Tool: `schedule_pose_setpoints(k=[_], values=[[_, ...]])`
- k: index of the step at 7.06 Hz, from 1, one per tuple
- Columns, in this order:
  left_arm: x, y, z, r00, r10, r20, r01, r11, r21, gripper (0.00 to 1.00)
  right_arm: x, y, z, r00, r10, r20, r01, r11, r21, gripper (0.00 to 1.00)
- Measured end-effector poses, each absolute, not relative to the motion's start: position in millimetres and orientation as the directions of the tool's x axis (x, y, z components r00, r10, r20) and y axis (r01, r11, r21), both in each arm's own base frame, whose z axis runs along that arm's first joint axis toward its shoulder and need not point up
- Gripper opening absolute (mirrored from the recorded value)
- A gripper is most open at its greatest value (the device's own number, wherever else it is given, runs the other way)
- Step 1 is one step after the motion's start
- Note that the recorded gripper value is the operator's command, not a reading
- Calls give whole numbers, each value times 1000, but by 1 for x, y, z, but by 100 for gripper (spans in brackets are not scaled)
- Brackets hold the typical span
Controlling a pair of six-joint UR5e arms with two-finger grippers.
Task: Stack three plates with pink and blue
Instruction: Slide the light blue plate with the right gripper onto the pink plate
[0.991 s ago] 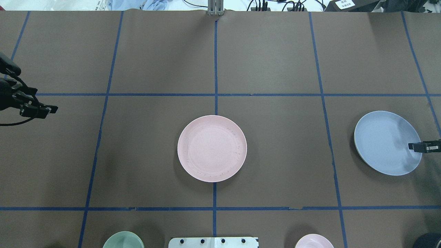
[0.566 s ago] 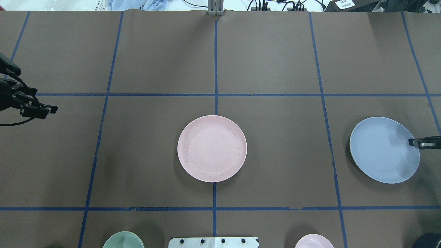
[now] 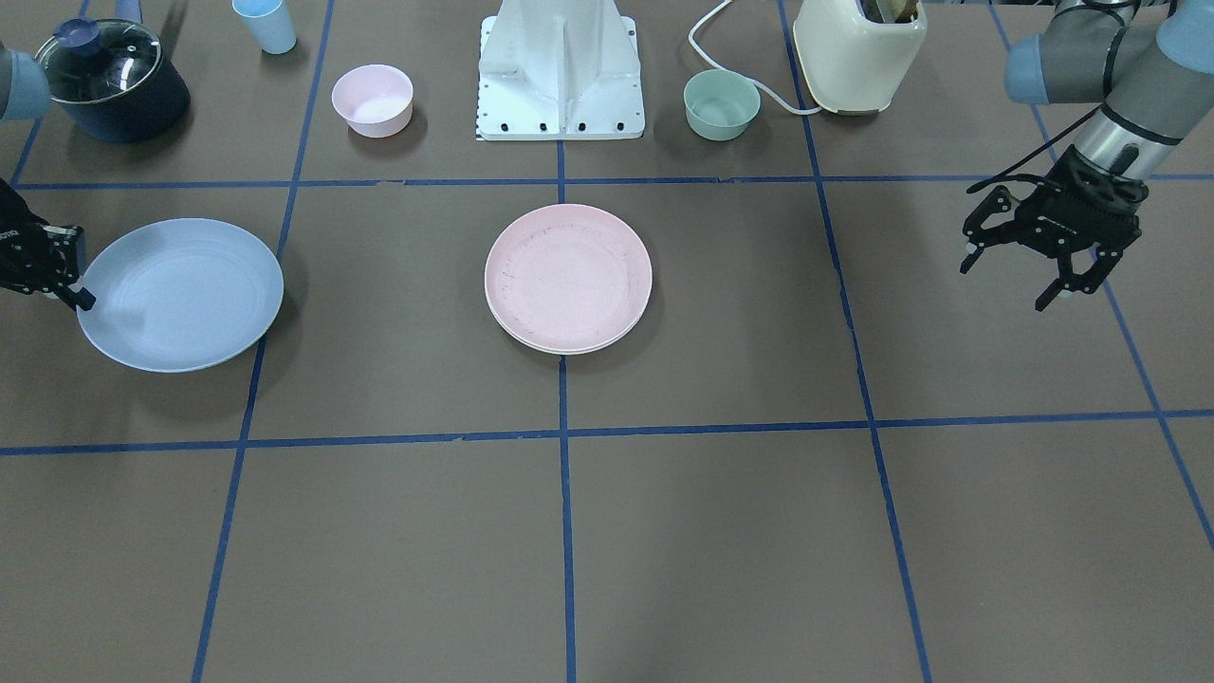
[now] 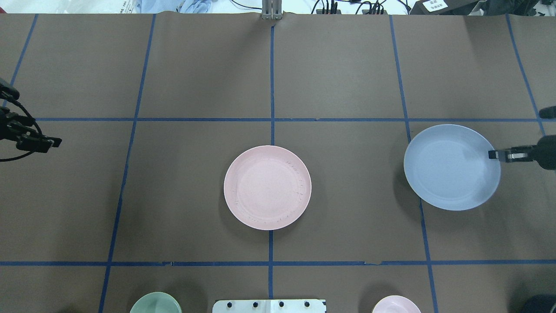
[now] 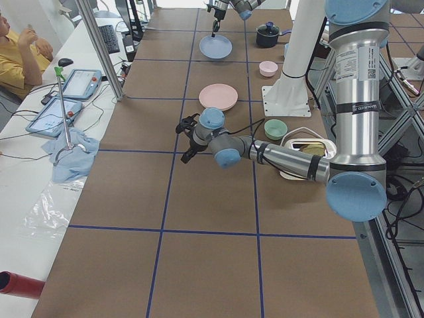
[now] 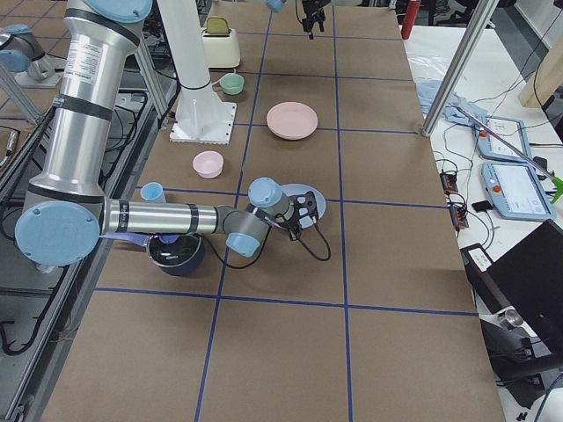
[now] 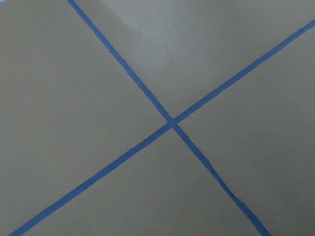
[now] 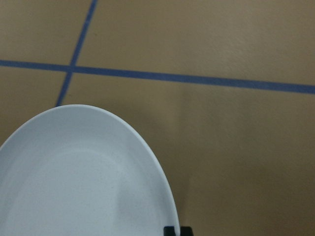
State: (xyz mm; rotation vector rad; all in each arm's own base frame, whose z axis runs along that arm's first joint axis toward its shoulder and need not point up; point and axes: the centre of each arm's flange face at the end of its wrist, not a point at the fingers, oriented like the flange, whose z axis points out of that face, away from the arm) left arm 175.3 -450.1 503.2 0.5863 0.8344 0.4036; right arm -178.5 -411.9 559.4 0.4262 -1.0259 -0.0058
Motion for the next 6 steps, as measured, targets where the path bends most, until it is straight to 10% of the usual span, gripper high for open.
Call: schedule_pose_setpoints(k=[3,6], values=[[73,-467,551,610,505,-610,-143,828,543,100,-261,-470,434,372,-100,923,-292,931,218,0],[14,-469,573,607,546,-578,-233,817,527,100,-386,-419,296,394,-15,919,-305,941,146,0]])
